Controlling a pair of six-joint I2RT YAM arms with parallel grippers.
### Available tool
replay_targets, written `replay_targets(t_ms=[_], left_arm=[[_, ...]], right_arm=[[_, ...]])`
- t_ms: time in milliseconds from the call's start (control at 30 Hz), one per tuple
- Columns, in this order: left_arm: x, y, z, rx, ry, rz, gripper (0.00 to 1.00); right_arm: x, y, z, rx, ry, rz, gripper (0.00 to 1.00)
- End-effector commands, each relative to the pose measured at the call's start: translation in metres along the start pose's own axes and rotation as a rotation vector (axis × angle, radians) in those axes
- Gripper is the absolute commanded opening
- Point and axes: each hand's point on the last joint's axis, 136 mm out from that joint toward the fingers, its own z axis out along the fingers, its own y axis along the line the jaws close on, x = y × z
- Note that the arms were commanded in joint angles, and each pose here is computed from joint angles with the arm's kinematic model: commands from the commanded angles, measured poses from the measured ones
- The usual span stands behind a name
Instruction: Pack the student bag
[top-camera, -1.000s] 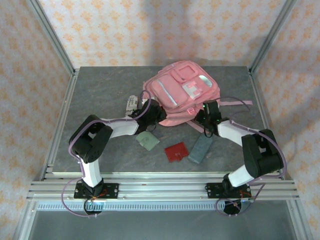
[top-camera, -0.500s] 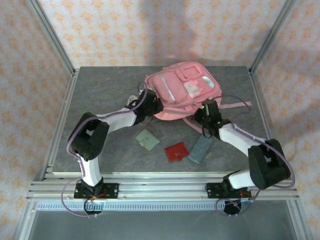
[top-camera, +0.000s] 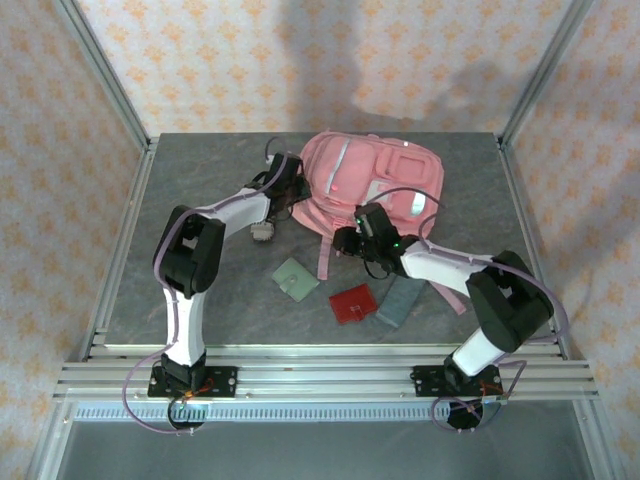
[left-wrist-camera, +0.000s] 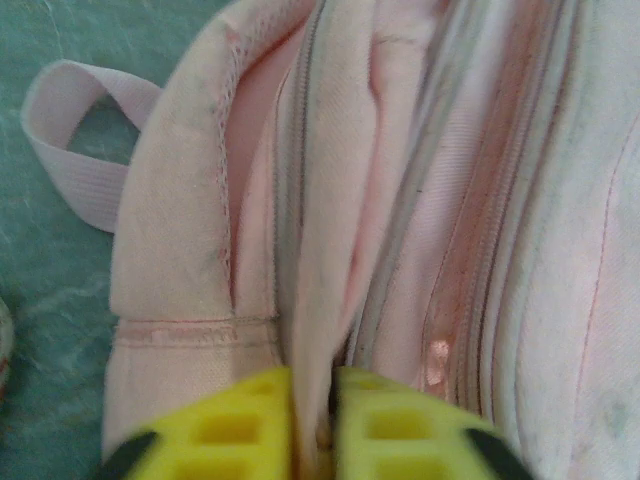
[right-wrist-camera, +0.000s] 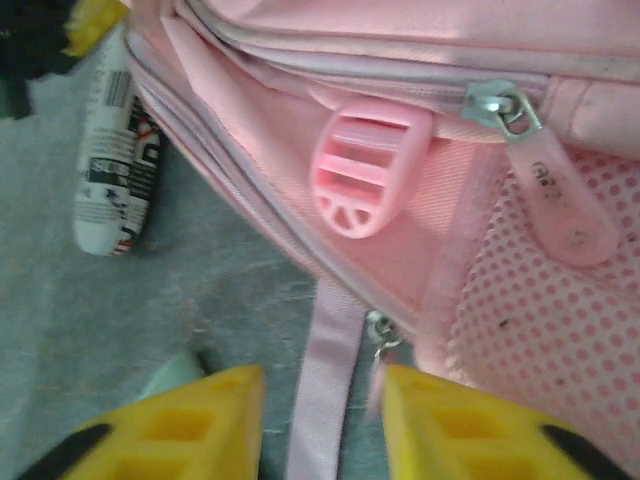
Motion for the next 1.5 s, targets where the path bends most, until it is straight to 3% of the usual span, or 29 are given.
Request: replay_targets(t_ms=[0,67,200,333,533,967,1133,1167,1200,1233,1367,1467], left_arm=[[-0.029,-0.009,-0.016,0.0,-0.071,0.036,0.44],[-0.027,-0.012,-0.027,0.033,-0.073,0.022,0.53],[-0.014,-0.028,-0.057,0.126,-0.073,-0.018,0.61],[0.017,-0.057,-0.076,0.209,-0.035,-0.009,0.63],[0.068,-0.091,-0.076,0.286,0.043,-0.01,0.63],[0.103,-0.107,-0.067,0.308,0.089,-0.005,0.64],[0.107,-0.11,-0.068,0.311,0.098,0.001,0.64],[0.108,-0.11,-0.068,0.31,0.098,0.003,0.64],[0.108,-0.111,-0.069,0.311,0.098,0.006,0.64],[0.109,-0.111,-0.069,0.311,0.1,0.01,0.64],[0.114,-0.114,-0.068,0.291,0.116,0.05,0.66],[0.119,-0.116,-0.064,0.253,0.137,0.096,0.7]], right_arm=[[-0.019,0.012,-0.032,-0.032,-0.049,-0.007,0.49],[-0.03,0.002,-0.048,-0.019,-0.082,0.031,0.53],[-0.049,-0.038,-0.071,0.028,-0.127,0.161,0.55],[-0.059,-0.067,-0.077,0.014,-0.143,0.285,0.56],[-0.058,-0.08,-0.062,-0.051,-0.109,0.444,0.59],[-0.066,-0.134,-0.038,-0.03,-0.23,0.81,0.57],[-0.058,-0.16,-0.033,-0.002,-0.311,1.046,0.47],[-0.055,-0.163,-0.031,0.002,-0.314,1.077,0.43],[-0.054,-0.166,-0.03,0.001,-0.318,1.101,0.33],[-0.052,-0.167,-0.029,0.004,-0.318,1.112,0.23],[-0.055,-0.166,-0.031,-0.007,-0.327,1.092,0.03],[-0.061,-0.157,-0.034,-0.044,-0.325,1.058,0.0]])
